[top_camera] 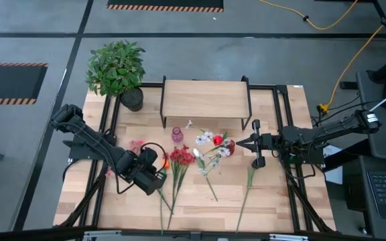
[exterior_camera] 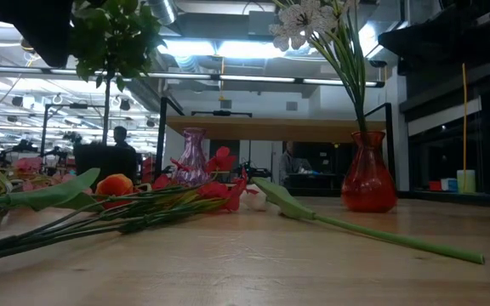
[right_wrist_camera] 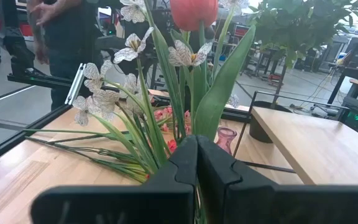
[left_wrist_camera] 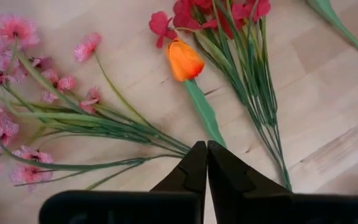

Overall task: Pick and place flowers into a vace then onto a shelf
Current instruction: Put the orange tulip into the purple vase

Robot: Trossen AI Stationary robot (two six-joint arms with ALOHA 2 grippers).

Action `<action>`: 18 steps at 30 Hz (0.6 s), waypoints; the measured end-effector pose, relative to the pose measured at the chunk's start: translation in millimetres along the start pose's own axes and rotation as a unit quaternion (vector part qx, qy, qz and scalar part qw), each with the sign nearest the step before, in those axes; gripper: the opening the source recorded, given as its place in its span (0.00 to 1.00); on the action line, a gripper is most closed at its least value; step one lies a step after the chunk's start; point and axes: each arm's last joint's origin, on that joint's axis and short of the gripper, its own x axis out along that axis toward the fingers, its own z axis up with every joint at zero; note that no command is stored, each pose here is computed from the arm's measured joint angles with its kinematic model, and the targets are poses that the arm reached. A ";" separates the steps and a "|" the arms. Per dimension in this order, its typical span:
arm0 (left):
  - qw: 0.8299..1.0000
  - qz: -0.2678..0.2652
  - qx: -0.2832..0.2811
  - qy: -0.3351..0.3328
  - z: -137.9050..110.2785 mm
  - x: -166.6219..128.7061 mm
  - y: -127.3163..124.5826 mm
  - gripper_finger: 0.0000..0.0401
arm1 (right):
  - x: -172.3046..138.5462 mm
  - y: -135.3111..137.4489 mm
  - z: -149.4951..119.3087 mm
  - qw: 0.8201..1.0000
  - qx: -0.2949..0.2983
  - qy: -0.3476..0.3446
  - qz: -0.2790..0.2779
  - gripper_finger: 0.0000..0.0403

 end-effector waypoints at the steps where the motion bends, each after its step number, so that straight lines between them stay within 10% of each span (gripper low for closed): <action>1: 1.000 0.000 -0.004 0.001 0.0 0.0 0.0 0.04 | 0.0 0.0 0.0 1.000 0.000 0.000 0.000 0.03; 18: 0.999 0.024 0.032 0.027 -10.2 23.9 -11.7 0.33 | 0.0 0.4 -2.7 1.000 -0.002 0.014 0.002 0.03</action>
